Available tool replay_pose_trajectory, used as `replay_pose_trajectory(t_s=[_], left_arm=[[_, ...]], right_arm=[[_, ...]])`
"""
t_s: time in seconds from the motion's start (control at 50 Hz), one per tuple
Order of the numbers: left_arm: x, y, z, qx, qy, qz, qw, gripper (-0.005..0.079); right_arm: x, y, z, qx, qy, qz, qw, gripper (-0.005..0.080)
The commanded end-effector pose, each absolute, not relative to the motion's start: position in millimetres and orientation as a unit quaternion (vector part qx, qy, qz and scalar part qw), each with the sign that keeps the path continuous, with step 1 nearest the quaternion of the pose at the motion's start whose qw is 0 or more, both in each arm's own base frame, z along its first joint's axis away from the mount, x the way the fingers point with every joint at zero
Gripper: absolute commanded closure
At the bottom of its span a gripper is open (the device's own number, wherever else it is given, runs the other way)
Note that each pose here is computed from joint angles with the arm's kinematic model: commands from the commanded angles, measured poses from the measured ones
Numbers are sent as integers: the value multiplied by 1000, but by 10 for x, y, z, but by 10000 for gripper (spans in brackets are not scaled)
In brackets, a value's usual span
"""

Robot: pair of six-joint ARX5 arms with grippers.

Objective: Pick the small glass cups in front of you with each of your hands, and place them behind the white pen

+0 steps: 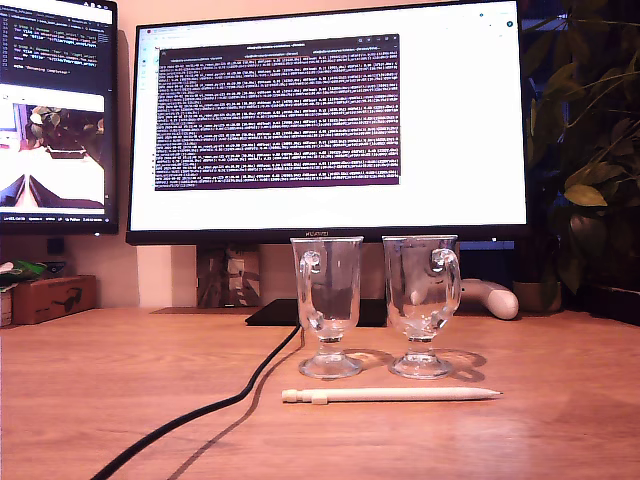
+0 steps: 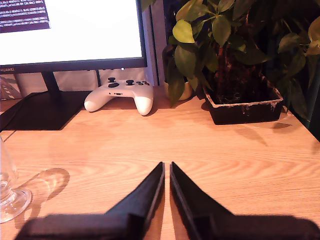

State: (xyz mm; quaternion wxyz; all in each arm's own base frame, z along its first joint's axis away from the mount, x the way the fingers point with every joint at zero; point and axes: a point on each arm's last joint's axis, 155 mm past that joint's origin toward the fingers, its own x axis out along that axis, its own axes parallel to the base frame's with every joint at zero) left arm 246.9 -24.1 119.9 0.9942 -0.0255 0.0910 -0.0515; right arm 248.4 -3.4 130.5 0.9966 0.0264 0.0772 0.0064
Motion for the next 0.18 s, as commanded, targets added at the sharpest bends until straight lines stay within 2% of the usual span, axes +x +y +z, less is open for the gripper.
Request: replay_pose_trajectory(t_s=[0.0, 0.16], left_arm=[[2459, -251, 1020, -28, 112, -53, 992, 764], [2459, -251, 1020, -28, 112, -53, 992, 764]], right_arm=[[2490, -32, 1257, 30, 79, 6, 996, 765], [2490, -32, 1257, 30, 79, 6, 996, 765]])
